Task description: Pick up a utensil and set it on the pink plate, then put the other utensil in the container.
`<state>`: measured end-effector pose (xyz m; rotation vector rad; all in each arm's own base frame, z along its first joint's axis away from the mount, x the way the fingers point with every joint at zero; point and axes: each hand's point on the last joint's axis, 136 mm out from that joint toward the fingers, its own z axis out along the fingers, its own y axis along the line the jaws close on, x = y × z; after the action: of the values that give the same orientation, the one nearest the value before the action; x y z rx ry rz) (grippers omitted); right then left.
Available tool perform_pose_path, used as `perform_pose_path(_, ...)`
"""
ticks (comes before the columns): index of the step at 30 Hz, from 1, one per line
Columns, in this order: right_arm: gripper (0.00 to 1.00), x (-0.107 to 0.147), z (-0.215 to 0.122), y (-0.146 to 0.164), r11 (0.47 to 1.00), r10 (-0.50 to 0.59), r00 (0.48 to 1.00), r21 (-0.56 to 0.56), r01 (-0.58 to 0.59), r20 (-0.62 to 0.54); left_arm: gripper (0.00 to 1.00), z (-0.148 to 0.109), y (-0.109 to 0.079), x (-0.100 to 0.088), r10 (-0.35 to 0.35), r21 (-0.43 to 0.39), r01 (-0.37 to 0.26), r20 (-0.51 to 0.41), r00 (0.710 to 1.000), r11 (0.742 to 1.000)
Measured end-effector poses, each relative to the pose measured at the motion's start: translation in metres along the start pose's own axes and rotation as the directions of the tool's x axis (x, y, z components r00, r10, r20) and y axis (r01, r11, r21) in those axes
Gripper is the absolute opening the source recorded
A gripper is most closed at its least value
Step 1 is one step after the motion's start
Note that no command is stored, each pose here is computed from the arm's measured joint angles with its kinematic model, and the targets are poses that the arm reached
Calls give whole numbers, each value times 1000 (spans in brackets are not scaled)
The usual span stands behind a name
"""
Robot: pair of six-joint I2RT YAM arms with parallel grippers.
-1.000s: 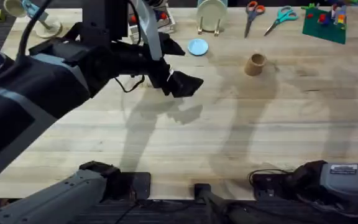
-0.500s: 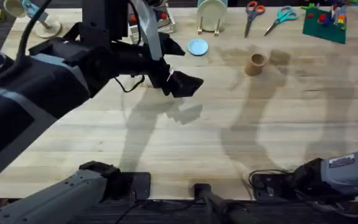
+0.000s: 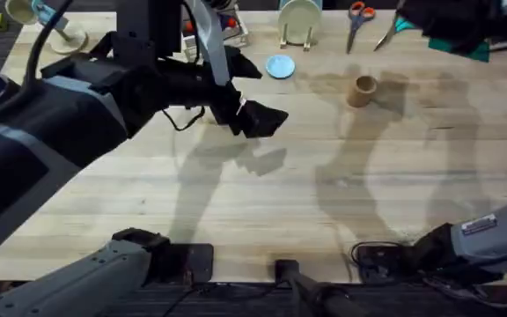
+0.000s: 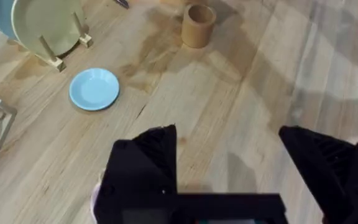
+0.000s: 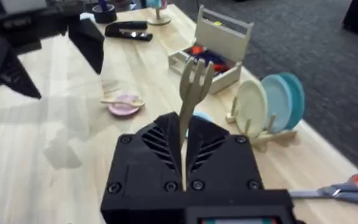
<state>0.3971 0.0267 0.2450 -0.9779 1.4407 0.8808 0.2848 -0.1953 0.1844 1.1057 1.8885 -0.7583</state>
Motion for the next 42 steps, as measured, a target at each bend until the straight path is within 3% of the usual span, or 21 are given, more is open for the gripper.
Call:
perform_pose_path(11, 29, 34, 3, 8, 998, -67, 998, -7, 67, 12, 995, 0, 0, 0, 0, 0, 0, 0, 1000, 1000)
perform_pose_path(23, 29, 92, 9, -9, 1000, 20, 1000, -16, -20, 14, 995, 0, 0, 0, 0, 0, 0, 0, 1000, 1000)
perform_pose_path(42, 29, 149, 14, -13, 995, 98, 995, -28, -98, 8, 995, 0, 0, 0, 0, 0, 0, 0, 1000, 1000)
